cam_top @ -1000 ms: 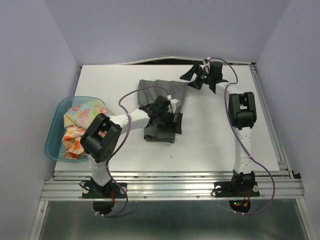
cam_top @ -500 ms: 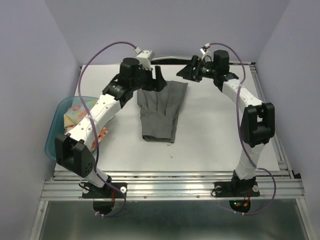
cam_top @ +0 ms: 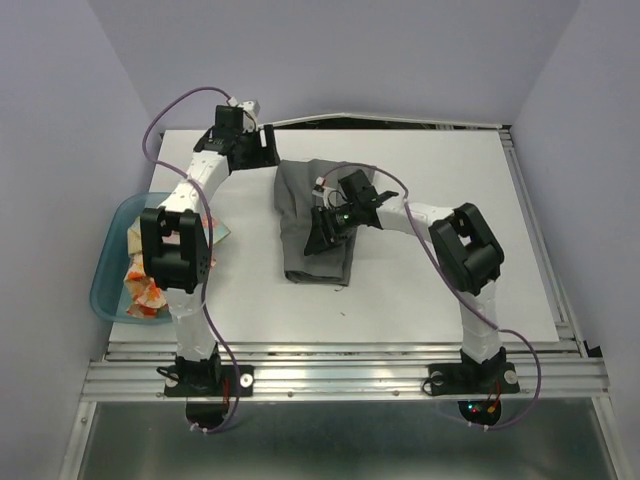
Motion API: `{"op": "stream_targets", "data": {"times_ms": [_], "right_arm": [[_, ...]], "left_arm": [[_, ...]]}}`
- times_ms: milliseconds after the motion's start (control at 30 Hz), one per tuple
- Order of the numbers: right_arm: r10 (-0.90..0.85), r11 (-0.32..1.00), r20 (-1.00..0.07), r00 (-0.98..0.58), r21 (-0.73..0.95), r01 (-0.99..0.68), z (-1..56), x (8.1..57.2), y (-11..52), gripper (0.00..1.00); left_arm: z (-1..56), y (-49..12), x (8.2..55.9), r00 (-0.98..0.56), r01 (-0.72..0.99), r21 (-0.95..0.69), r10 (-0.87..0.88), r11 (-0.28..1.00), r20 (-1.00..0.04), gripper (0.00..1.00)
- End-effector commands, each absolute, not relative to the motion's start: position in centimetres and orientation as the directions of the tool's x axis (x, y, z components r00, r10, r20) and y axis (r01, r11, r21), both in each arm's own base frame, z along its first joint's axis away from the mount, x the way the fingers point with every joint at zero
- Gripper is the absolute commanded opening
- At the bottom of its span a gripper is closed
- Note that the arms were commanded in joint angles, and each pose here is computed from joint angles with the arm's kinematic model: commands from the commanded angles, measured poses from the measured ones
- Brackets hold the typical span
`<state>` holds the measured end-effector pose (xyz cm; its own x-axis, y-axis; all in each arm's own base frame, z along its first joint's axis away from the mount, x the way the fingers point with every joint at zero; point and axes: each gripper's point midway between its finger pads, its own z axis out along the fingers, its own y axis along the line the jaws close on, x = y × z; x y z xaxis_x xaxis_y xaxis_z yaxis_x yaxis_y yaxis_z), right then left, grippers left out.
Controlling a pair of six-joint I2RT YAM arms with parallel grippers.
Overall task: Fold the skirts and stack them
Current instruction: Fold the skirt
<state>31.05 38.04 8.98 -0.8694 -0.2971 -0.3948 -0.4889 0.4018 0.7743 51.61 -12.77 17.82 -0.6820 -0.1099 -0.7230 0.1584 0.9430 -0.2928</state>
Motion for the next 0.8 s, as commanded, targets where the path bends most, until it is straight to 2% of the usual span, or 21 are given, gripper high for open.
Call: {"op": "stream_targets", "data": {"times_ms": [0,200,333,533,667,700,733,767], "right_arm": [[-0.353,0.497,-0.365,-0.861,0.707,-0.503,3.7,30.7,35.3,0.54],[-0.414,0.564,-0.260,-0.873,0.679,-0.470,-0.6,28.8,33.2,0.49],[-0.447,0.566,-0.236,-0.863,0.672,-0.477,-1.7,27.8,32.4,0.47],[-0.505,0.571,-0.196,-0.840,0.654,-0.496,-2.9,26.6,31.1,0.46],[-0.547,0.553,-0.174,-0.819,0.659,-0.509,-3.4,25.3,30.3,0.46],[-0.552,0.556,-0.154,-0.820,0.665,-0.499,-3.5,24.9,30.0,0.46],[-0.555,0.556,-0.145,-0.819,0.668,-0.495,-3.6,24.7,29.9,0.46],[-0.564,0.552,-0.134,-0.815,0.673,-0.493,-3.7,24.3,29.7,0.45]], "left_arm": [[17.8,-12.2,53.5,-0.681,0.174,-0.311,-0.114,0.934,-0.724,0.86],[13.3,-13.9,54.9,-0.744,0.162,-0.433,-0.179,0.887,-0.644,0.87],[11.4,-15.4,55.1,-0.779,0.148,-0.525,-0.228,0.838,-0.585,0.86],[9.8,-17.5,55.7,-0.788,0.144,-0.650,-0.311,0.746,-0.531,0.73],[10.7,-18.4,57.3,-0.743,0.222,-0.669,-0.321,0.709,-0.588,0.53],[10.6,-18.4,57.6,-0.737,0.231,-0.665,-0.319,0.710,-0.596,0.41],[11.7,-18.5,58.3,-0.716,0.264,-0.656,-0.312,0.707,-0.625,0.34],[12.2,-18.5,58.7,-0.697,0.299,-0.632,-0.289,0.715,-0.656,0.19]]}}
